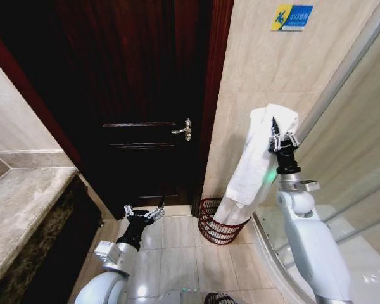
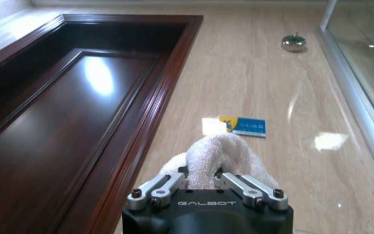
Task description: Discard the used towel into the hamper.
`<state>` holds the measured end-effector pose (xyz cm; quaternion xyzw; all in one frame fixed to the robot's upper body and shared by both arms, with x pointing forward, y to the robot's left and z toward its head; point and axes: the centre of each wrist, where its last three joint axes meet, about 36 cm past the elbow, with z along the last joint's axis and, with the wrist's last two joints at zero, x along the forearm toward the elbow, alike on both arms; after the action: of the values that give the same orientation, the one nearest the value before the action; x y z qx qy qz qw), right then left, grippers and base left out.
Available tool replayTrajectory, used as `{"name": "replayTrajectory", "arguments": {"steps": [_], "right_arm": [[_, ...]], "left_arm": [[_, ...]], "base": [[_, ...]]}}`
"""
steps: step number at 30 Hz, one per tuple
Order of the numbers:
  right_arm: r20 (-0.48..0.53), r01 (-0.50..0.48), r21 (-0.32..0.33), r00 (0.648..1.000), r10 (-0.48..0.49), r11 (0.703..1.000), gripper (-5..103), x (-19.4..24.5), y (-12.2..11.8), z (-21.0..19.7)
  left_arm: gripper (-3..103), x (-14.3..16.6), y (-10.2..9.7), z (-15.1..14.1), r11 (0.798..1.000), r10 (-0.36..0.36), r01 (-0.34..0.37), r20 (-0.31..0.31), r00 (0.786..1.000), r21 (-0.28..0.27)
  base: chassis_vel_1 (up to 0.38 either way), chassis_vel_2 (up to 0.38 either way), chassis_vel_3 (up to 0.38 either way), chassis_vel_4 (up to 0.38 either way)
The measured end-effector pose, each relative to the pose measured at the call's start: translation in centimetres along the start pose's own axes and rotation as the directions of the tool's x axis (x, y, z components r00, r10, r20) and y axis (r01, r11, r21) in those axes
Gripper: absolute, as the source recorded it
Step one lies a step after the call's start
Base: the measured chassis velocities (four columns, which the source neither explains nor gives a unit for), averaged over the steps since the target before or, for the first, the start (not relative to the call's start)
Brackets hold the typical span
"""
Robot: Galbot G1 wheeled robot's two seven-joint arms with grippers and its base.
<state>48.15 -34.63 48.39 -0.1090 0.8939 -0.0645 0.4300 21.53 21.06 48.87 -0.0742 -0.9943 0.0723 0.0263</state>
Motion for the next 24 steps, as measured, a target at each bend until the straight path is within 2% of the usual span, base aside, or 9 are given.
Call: {"name": "replayTrajectory", "arguments": {"steps": [24], "right_arm": [[-0.041,0.02,0.027,0.999,-0.018,0.999,13,4.6,1.1,4.0]], "left_arm": [[100,0.0,0.0,0.0,1.0,0.0,0.0,0.0,1.0,0.0]], "base": [[0.0,0.0,0.0,0.0]]}}
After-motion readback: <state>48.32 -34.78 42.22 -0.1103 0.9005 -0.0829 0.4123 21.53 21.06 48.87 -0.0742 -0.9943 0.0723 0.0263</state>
